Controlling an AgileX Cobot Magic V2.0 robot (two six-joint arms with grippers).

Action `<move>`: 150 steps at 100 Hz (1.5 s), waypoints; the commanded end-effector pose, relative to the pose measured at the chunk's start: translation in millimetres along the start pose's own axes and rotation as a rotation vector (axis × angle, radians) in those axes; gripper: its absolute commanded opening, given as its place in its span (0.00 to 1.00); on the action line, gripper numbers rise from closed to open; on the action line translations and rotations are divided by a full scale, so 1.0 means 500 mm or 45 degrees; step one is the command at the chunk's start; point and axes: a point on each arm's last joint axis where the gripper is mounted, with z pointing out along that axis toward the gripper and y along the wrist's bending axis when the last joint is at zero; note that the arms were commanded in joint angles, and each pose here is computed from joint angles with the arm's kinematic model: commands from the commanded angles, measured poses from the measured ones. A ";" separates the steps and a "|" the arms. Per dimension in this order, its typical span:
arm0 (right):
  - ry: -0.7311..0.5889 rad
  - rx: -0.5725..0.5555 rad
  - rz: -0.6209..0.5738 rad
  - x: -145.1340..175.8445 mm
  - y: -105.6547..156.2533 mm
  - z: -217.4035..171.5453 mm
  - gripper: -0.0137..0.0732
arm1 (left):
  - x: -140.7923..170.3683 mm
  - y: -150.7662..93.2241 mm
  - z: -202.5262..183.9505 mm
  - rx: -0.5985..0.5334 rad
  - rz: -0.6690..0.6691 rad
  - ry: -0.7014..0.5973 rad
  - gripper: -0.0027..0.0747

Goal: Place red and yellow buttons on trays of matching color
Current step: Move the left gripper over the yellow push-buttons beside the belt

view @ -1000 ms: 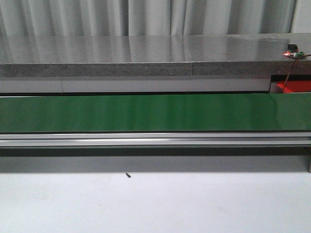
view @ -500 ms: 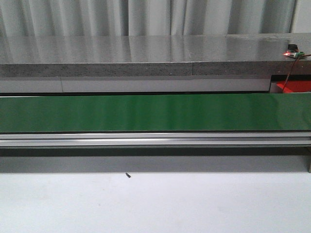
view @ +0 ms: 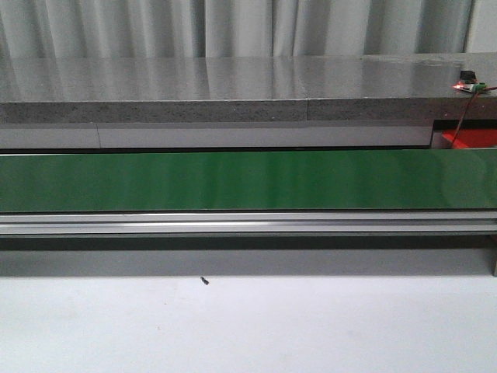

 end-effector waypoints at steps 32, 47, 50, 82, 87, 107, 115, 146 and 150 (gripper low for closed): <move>-0.144 -0.001 -0.015 -0.028 0.001 -0.006 0.08 | -0.162 -0.004 0.031 0.003 0.000 -0.007 0.01; -0.144 -0.001 -0.015 -0.028 0.001 -0.006 0.08 | -0.202 -0.005 0.072 0.001 -0.001 0.091 0.01; -0.144 -0.001 -0.015 -0.028 0.001 -0.006 0.08 | -0.206 -0.005 0.083 0.002 -0.002 0.133 0.01; -0.144 -0.001 -0.015 -0.028 0.001 -0.006 0.08 | -0.243 -0.004 0.181 -0.005 0.015 0.327 0.19; -0.144 -0.001 -0.015 -0.028 0.001 -0.006 0.08 | -0.244 -0.004 0.191 -0.005 0.015 0.346 0.33; -0.144 -0.001 -0.015 -0.028 0.001 -0.006 0.08 | -0.249 -0.004 0.219 -0.011 -0.017 0.380 0.87; -0.144 -0.001 -0.015 -0.028 0.001 -0.006 0.08 | -0.254 0.005 0.225 -0.051 -0.101 0.393 0.86; -0.144 -0.001 -0.015 -0.028 0.001 -0.006 0.08 | -0.287 0.118 0.203 -0.430 -0.340 0.580 0.86; -0.144 -0.001 -0.015 -0.028 0.001 -0.006 0.08 | -0.287 0.130 0.197 -0.473 -0.367 0.601 0.86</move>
